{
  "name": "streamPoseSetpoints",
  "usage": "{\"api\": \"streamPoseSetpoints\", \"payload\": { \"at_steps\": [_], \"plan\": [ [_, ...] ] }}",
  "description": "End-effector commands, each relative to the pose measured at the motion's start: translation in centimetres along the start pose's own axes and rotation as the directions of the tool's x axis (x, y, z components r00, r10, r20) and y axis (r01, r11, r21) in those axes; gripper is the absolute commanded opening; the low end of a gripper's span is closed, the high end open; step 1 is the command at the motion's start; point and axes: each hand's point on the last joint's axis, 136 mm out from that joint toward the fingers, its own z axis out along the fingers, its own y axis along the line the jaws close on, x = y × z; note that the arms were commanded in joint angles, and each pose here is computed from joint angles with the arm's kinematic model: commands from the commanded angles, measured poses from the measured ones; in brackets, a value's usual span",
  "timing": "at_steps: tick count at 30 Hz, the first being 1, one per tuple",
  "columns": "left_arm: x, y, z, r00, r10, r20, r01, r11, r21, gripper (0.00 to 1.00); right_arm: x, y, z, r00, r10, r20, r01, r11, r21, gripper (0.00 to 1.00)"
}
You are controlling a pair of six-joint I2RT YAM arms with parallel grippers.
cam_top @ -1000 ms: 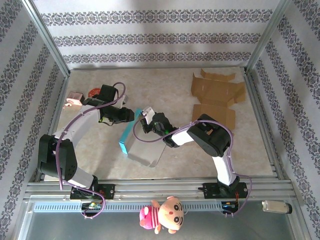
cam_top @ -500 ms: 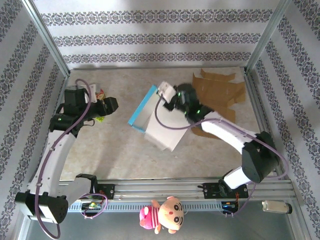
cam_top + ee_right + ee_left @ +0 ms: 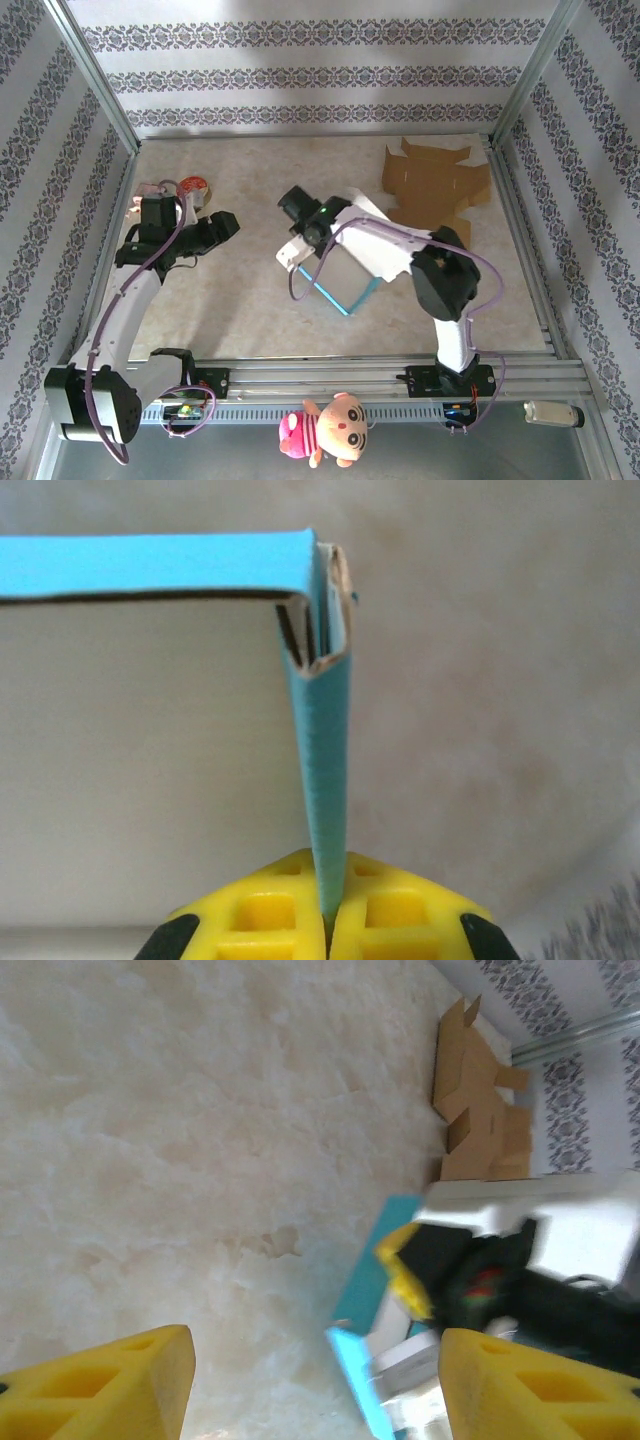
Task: Fold the paper box
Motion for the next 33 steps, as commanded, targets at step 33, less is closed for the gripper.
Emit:
{"api": "streamPoseSetpoints", "payload": {
  "at_steps": [33],
  "plan": [
    [-4.2,3.0,-4.9,0.970,0.163,0.179,-0.118,0.964,-0.239,0.72,-10.7,-1.5,-0.5,0.900,-0.433,0.049,0.393,0.855,0.338,0.38]
  ]
}}
